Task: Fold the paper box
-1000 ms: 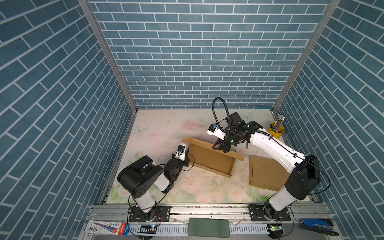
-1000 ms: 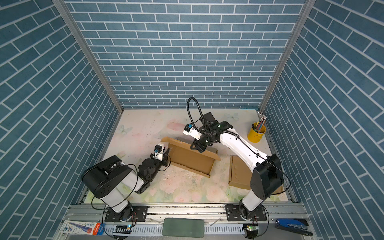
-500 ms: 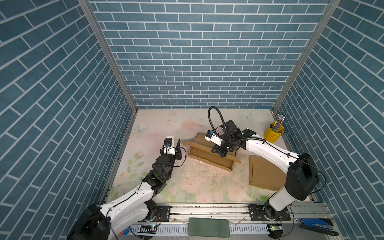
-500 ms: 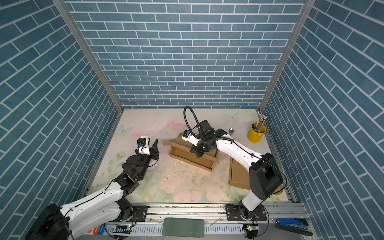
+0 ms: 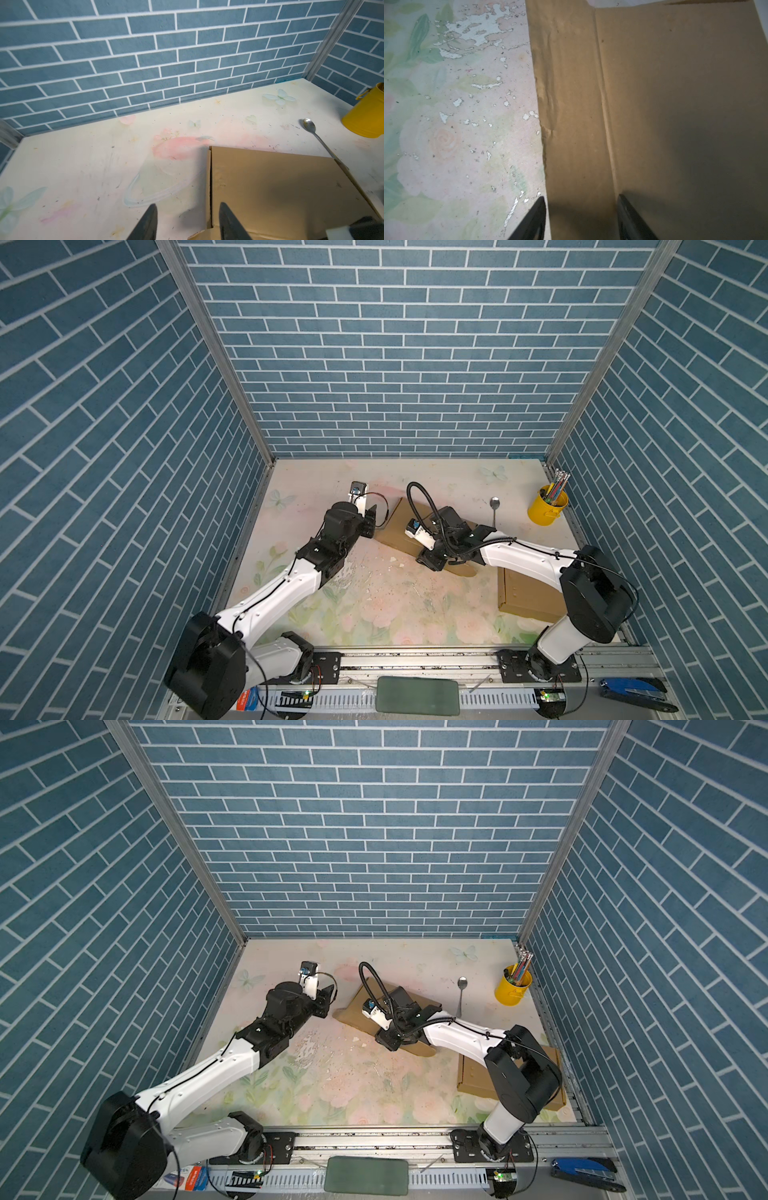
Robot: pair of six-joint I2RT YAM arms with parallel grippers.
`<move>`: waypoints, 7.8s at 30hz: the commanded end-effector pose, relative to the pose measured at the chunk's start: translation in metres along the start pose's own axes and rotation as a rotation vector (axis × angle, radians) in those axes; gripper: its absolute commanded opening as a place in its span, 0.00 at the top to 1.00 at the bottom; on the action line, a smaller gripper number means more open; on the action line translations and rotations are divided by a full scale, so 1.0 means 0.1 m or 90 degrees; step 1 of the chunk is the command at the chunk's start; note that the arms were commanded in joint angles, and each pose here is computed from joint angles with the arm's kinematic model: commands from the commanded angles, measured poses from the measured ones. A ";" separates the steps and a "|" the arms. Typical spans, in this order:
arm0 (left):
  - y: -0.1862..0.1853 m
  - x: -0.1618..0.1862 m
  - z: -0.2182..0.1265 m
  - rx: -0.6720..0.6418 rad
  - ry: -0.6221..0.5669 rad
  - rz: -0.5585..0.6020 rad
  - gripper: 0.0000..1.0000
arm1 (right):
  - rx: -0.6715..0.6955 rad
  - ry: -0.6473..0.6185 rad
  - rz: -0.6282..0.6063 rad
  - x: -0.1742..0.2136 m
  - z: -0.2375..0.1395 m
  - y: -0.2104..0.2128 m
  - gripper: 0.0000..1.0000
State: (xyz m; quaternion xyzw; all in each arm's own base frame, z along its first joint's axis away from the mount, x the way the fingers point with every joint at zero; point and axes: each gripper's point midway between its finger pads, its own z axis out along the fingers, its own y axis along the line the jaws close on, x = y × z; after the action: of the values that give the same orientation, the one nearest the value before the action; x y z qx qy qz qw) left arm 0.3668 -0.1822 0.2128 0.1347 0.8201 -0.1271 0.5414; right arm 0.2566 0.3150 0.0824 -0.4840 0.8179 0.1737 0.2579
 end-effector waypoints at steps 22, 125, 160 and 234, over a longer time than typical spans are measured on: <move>-0.72 0.94 0.89 0.256 0.207 -0.085 0.62 | 0.056 -0.131 0.481 0.11 -0.40 -0.65 0.56; 0.46 1.96 1.43 0.242 0.604 -0.400 0.65 | -0.286 -0.193 0.900 0.46 0.07 -1.50 0.09; -0.83 0.22 -0.13 0.270 0.052 0.561 0.24 | -0.448 -0.211 1.108 -0.06 -0.67 -1.25 0.68; -1.06 1.09 -0.34 0.508 0.524 0.508 0.62 | -0.066 -0.144 0.659 0.29 -1.66 -0.64 0.39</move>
State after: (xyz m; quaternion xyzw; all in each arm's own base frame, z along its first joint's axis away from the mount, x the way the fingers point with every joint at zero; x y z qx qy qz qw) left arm 0.2818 -0.2702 0.1546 0.6467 0.7304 -0.1266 0.1796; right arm 0.2519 0.1773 0.1922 0.0302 0.8972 0.4031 0.1778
